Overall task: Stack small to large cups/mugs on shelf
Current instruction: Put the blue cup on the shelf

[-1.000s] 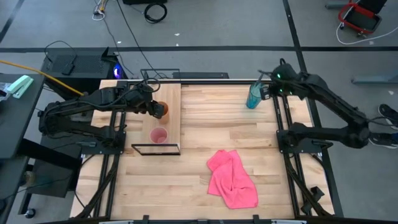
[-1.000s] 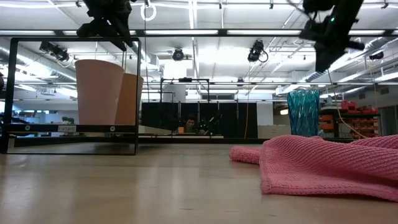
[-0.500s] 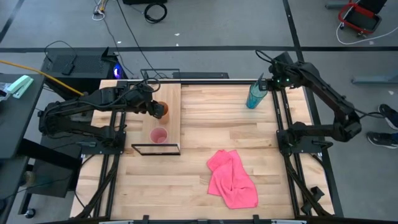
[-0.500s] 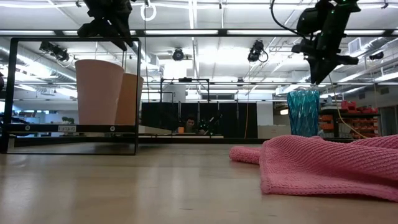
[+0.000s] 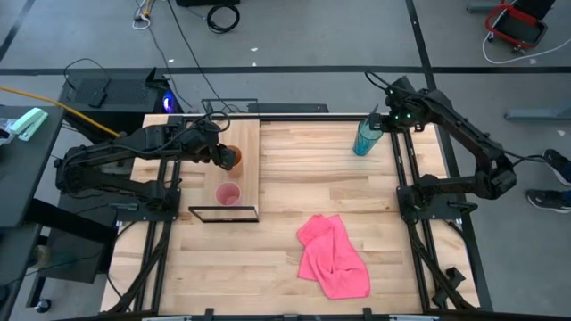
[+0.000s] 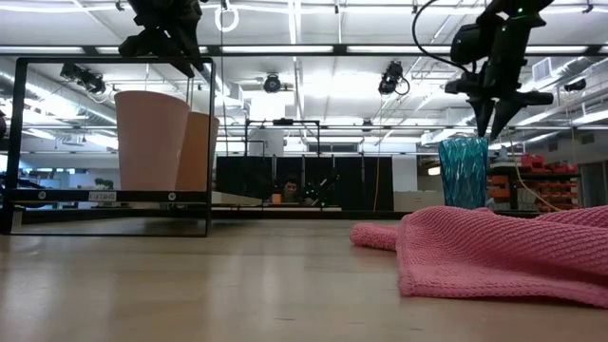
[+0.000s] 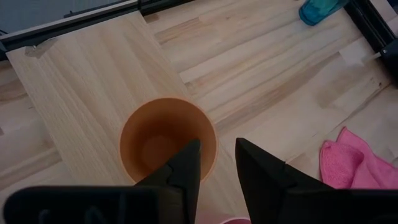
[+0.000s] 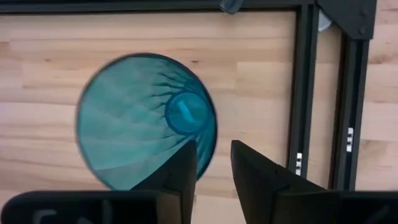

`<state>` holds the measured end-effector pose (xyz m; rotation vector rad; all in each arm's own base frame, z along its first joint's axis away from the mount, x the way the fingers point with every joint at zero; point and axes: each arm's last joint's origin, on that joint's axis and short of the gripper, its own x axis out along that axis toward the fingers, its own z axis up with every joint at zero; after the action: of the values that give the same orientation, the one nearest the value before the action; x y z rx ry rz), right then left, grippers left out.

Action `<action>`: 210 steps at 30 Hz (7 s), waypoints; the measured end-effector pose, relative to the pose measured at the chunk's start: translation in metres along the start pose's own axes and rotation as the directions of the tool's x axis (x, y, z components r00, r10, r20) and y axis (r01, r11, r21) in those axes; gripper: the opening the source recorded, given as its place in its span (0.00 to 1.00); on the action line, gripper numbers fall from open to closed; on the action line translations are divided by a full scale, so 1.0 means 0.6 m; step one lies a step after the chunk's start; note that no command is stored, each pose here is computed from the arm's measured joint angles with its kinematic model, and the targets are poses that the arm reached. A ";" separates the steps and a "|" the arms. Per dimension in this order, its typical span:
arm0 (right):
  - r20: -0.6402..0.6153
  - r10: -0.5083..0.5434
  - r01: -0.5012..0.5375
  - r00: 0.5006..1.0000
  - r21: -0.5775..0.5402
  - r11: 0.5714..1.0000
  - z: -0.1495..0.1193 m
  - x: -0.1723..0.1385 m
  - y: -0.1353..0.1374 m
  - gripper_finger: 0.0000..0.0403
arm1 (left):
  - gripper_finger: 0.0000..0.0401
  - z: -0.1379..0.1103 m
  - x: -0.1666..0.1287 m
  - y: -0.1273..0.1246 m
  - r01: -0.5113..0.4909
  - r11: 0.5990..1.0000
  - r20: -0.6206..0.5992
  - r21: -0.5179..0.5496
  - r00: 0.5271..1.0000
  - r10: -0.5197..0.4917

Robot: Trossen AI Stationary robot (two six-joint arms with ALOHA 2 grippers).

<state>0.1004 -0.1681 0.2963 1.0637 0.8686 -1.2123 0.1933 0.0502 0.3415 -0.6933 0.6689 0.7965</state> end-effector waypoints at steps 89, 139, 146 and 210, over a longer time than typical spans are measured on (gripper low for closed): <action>0.082 0.294 -0.203 0.952 -0.549 0.811 0.107 -0.069 0.392 0.01 | 0.27 -0.007 -0.003 -0.007 0.038 0.998 -0.028 0.043 0.999 -0.036; -0.103 0.226 -0.234 0.969 -0.687 0.688 0.068 0.117 0.495 0.03 | 0.27 -0.005 -0.003 -0.009 0.040 0.999 -0.009 0.038 0.999 -0.039; -0.103 0.227 -0.234 0.968 -0.688 0.687 0.068 0.117 0.496 0.05 | 0.27 -0.005 -0.003 -0.009 0.041 0.999 -0.007 0.035 0.999 -0.041; 0.029 0.206 -0.142 0.978 -0.629 0.765 0.027 -0.119 0.369 0.26 | 0.27 0.196 0.177 -0.032 0.337 0.939 0.285 0.061 0.896 -0.340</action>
<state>0.3063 -0.1572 0.4050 0.5175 0.9776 -0.7188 0.2959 0.1722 0.3373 -0.6442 0.2702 0.5546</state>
